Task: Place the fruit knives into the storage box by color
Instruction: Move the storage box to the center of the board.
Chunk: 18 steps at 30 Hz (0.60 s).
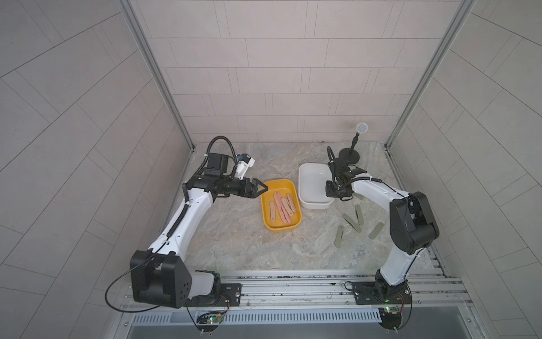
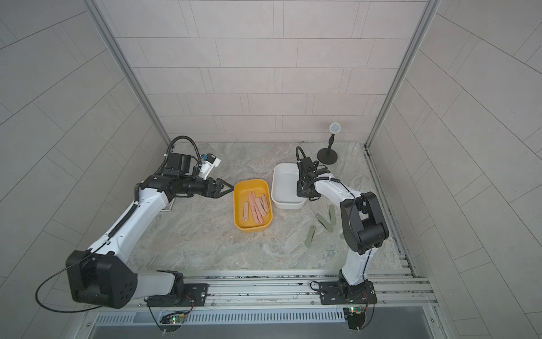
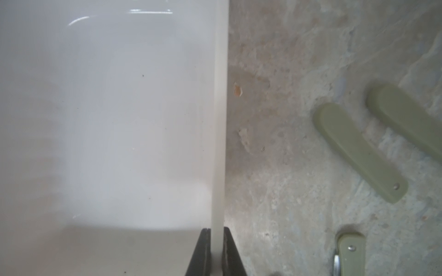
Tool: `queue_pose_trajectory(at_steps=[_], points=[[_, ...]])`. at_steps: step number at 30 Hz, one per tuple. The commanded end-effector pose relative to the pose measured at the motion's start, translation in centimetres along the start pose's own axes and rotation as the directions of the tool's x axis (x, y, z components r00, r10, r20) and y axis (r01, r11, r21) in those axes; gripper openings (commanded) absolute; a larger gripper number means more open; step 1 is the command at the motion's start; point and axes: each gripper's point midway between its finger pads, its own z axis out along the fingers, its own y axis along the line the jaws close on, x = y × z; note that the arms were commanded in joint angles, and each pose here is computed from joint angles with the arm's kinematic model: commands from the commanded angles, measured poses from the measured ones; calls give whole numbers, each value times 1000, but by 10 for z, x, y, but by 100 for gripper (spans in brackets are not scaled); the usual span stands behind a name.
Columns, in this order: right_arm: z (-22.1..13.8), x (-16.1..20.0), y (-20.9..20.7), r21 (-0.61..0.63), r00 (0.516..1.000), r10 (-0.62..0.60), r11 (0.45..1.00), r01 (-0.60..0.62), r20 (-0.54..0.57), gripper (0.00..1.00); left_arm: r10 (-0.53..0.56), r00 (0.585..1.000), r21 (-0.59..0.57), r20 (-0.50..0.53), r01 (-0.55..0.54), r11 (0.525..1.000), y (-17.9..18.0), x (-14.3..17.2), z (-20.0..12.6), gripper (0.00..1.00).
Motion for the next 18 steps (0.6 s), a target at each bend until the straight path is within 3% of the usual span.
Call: queue_pose_trajectory(at_steps=[1, 8, 18], points=[[-12, 21, -6, 34, 999, -35, 999, 35, -10, 8, 32, 999, 25, -13, -32, 999, -12, 4, -4, 87], [-24, 56, -9, 47, 996, -85, 995, 86, -28, 9, 42, 999, 25, -22, -41, 999, -19, 5, 1, 87], [-31, 64, 19, 35, 983, -184, 982, 185, -21, 9, 47, 999, -9, -18, -47, 999, -10, 15, 7, 87]])
